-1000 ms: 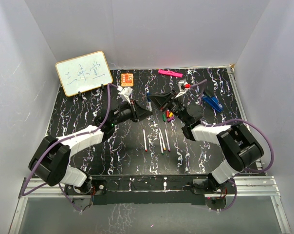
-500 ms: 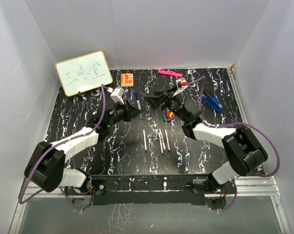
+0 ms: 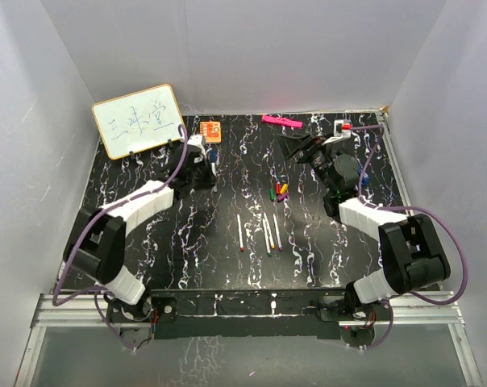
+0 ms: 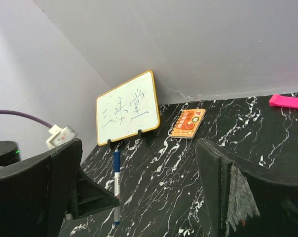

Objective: Insert the pens into the pen caps

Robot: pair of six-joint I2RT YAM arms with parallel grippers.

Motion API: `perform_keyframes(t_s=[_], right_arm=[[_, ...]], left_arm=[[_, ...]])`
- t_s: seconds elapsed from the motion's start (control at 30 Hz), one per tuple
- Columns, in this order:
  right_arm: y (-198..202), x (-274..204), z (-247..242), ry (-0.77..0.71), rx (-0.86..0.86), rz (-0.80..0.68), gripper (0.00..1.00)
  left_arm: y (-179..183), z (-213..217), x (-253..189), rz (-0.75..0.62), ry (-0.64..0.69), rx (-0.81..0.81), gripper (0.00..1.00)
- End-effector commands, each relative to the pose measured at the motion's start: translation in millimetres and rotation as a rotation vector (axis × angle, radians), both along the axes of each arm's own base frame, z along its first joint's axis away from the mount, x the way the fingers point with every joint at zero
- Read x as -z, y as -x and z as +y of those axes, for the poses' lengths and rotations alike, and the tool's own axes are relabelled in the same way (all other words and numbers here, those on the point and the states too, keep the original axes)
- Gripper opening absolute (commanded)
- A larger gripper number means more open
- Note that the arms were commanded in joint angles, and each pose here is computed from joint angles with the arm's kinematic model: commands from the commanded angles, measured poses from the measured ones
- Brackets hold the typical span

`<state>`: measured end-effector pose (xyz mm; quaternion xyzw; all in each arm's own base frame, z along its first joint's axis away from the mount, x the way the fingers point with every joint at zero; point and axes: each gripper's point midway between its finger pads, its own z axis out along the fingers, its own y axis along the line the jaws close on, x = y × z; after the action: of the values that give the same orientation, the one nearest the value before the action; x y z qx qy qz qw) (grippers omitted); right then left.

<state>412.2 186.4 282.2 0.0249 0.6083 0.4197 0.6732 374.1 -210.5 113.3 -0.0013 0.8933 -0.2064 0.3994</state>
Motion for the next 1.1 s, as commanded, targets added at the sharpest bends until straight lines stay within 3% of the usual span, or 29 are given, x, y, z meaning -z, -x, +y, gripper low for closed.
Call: perform_keyframes(t_s=[0.0,0.43,0.87,1.07], right_arm=[[1.9,0.3,-5.1,-0.038,-0.018,0.015,0.98],[-0.1,11.1,-18.1,0.053,0.055,0.057,0.96],[0.7,14.9,-23.8,0.092,0.085,0.064,0.98],[-4.8,18.1,-23.4,0.037,0.088,0.106,0.98]], left_arm=[[-7.3,35.2,29.9,0.14,-0.171,-0.085,0.0],[-29.0,54.2,82.8,0.34,-0.292,-0.113,0.01],[-36.8,60.6,97.0,0.387,-0.313,-0.143,0.22],[-48.4,57.1,75.1,0.323,-0.289,-0.145,0.29]])
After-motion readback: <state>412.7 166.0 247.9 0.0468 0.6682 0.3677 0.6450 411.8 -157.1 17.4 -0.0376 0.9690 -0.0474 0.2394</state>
